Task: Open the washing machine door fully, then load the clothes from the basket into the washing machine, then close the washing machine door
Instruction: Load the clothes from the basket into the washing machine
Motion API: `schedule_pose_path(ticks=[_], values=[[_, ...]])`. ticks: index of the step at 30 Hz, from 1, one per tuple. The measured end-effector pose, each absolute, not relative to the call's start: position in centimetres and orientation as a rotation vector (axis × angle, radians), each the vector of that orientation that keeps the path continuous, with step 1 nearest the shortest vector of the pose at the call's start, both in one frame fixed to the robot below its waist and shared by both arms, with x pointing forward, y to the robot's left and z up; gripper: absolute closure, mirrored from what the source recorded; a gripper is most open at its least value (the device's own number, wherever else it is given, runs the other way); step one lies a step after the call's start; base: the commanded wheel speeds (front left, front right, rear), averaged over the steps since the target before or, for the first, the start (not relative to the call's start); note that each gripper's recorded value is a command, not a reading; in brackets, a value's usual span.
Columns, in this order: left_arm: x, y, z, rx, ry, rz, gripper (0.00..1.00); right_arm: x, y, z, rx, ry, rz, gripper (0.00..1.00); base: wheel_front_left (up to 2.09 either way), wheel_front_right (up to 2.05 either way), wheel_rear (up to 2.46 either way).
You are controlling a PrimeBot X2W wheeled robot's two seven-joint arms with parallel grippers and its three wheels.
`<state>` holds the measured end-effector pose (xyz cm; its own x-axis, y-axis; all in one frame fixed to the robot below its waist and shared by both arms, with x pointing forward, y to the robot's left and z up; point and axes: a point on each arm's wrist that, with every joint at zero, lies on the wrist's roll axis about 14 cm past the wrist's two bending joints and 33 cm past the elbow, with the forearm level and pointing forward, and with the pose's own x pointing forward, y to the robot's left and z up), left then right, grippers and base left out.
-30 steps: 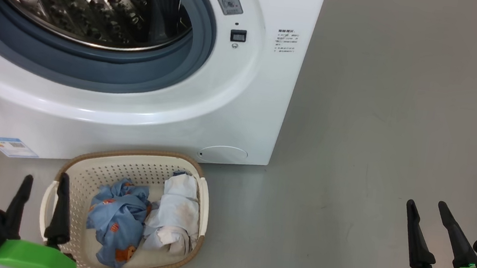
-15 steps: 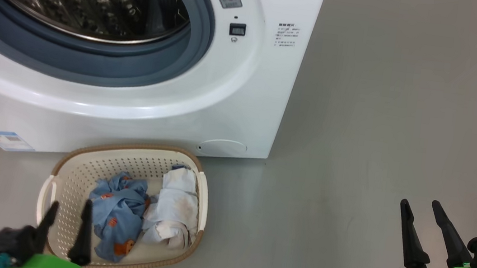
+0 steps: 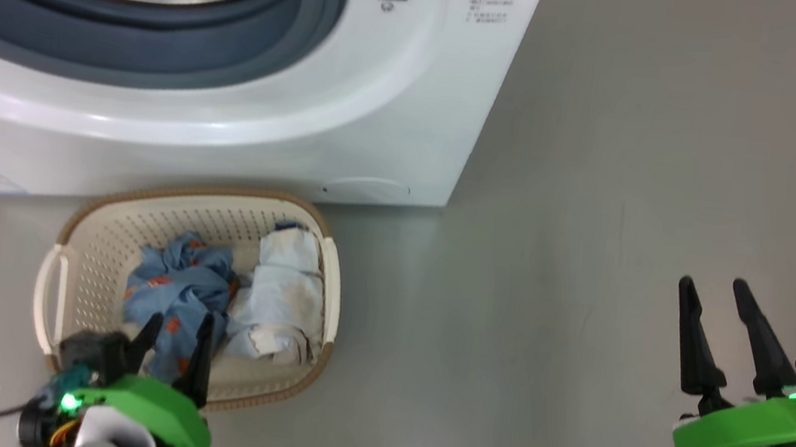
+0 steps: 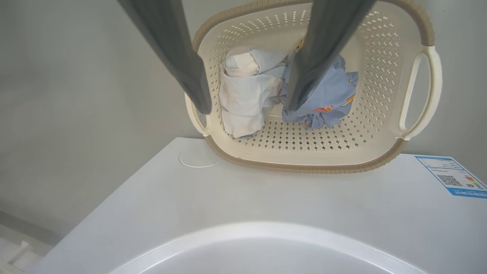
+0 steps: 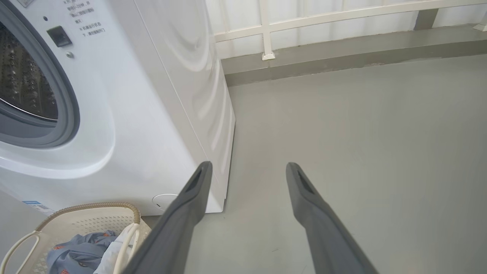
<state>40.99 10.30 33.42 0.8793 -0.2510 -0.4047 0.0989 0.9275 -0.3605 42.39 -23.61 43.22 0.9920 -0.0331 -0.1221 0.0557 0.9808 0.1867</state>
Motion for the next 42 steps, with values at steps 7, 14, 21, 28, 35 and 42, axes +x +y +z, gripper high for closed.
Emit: schedule_pose_path(ticks=[7,14,21,28,35,42], values=[[43.5,8.0,29.9,-0.341,0.558,-0.242,0.00,44.8,-23.8,41.5,0.187,0.140,-0.051,0.00,0.00,0.00,0.00],[44.6,7.1,26.5,-0.330,0.647,-0.269,0.00,46.6,-23.9,39.3,0.182,0.171,-0.053,0.00,0.00,0.00,0.00],[45.8,6.0,24.1,-0.335,0.699,-0.298,0.00,47.6,-23.7,36.3,0.180,0.231,-0.050,0.00,0.00,0.00,0.00],[46.1,5.1,21.8,-0.325,0.755,-0.333,0.00,48.5,-23.3,34.1,0.180,0.267,-0.039,0.00,0.00,0.00,0.00],[45.6,4.7,19.6,-0.317,0.820,-0.360,0.00,48.8,-22.7,32.5,0.179,0.296,-0.020,0.00,0.00,0.00,0.00],[45.7,3.9,18.0,-0.323,0.862,-0.385,0.00,49.0,-22.9,31.8,0.168,0.305,-0.020,0.00,0.00,0.00,0.00]])
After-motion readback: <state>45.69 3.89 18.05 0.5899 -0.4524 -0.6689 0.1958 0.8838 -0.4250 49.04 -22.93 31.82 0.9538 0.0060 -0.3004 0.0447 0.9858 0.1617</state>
